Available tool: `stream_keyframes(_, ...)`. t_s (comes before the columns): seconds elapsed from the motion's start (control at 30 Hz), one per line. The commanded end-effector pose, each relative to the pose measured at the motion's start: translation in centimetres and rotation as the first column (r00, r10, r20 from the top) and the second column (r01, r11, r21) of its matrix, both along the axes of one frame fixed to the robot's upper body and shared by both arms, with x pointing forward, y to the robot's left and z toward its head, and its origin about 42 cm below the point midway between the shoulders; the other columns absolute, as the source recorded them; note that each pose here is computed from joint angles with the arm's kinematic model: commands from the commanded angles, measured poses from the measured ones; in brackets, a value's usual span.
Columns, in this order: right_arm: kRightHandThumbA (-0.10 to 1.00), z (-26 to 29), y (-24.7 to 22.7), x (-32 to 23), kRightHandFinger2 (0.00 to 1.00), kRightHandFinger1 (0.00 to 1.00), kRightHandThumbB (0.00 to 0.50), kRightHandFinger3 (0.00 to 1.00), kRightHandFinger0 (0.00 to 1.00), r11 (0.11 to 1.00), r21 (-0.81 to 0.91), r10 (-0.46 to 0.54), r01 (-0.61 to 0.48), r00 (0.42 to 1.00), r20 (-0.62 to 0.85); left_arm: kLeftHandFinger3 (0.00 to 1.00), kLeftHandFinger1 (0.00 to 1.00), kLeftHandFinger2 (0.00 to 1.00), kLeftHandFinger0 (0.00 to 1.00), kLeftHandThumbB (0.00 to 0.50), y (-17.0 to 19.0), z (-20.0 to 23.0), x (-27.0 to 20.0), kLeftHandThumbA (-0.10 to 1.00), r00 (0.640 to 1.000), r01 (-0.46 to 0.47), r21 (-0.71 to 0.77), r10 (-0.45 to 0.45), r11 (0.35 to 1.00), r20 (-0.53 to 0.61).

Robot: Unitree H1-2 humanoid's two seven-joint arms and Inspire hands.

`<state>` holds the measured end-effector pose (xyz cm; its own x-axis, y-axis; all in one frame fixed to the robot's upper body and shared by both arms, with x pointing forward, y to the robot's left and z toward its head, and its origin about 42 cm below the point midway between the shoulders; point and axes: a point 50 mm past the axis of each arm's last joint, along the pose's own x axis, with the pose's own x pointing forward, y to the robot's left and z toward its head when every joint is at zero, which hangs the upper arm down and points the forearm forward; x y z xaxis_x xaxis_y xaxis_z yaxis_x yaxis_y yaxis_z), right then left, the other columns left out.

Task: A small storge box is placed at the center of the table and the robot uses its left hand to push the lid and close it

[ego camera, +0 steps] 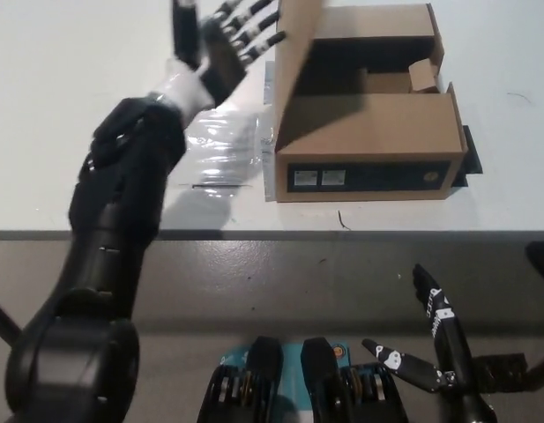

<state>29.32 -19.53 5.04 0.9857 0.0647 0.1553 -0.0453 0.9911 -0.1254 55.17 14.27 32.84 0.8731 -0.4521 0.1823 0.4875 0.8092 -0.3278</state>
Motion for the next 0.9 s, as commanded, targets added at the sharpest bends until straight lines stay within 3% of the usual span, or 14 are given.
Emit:
stream_keyframes(0.0,1.0,1.1,0.6,0.4,1.0,1.0,0.367,1.0,1.0,1.0,-0.021,0.021,-0.019,0.997,0.08,1.0,1.0,1.0,1.0,0.367,-4.6,4.6,-2.1,1.0,0.973,0.002,0.228,-0.054,0.974,0.223)
stream_keyframes(0.07,1.0,1.0,0.5,0.1,1.0,1.0,0.364,1.0,1.0,0.999,-0.03,0.031,-0.029,0.996,0.08,1.0,1.0,1.0,1.0,0.377,-6.9,4.5,-3.7,1.0,0.948,-0.01,0.341,-0.099,0.94,0.301)
stream_keyframes(0.2,1.0,1.3,0.5,0.7,1.0,1.0,0.359,1.0,1.0,0.998,-0.041,0.047,-0.043,0.995,0.089,1.0,1.0,1.0,1.0,0.365,-8.7,4.5,-5.0,1.0,0.911,-0.039,0.431,-0.145,0.901,0.385)
stream_keyframes(0.23,1.0,1.2,0.3,0.5,1.0,1.0,0.353,1.0,1.0,0.997,-0.05,0.056,-0.052,0.995,0.086,1.0,1.0,1.0,1.0,0.387,-9.9,3.8,-5.7,1.0,0.907,-0.012,0.462,-0.185,0.887,0.378)
stream_keyframes(0.3,1.0,1.3,0.4,0.7,1.0,1.0,0.341,1.0,1.0,0.997,-0.054,0.064,-0.059,0.994,0.088,1.0,1.0,1.0,1.0,0.409,-11.0,3.1,-6.3,1.0,0.921,0.067,0.452,-0.229,0.889,0.315)
stream_keyframes(0.33,1.0,1.3,0.4,0.5,1.0,1.0,0.342,1.0,1.0,0.996,-0.059,0.067,-0.062,0.994,0.087,1.0,1.0,1.0,1.0,0.371,-11.5,2.5,-6.7,1.0,0.928,0.119,0.423,-0.252,0.898,0.273)
stream_keyframes(0.47,1.0,1.2,0.5,0.4,1.0,1.0,0.346,1.0,1.0,0.996,-0.063,0.068,-0.063,0.994,0.087,1.0,1.0,1.0,1.0,0.353,-11.6,2.2,-6.9,1.0,0.931,0.134,0.413,-0.257,0.901,0.258)
stream_keyframes(0.53,1.0,1.0,0.2,0.2,1.0,1.0,0.338,1.0,1.0,0.993,-0.094,0.08,-0.072,0.993,0.082,1.0,1.0,1.0,1.0,0.351,-11.7,-1.3,-7.7,1.0,0.957,0.194,0.348,-0.255,0.917,0.14)
stream_keyframes(0.87,1.0,1.0,0.6,0.3,1.0,1.0,0.335,1.0,1.0,0.992,-0.089,0.093,-0.085,0.992,0.081,1.0,1.0,1.0,1.0,0.354,-10.3,-4.3,-8.3,1.0,0.97,0.208,0.302,-0.237,0.93,0.061)
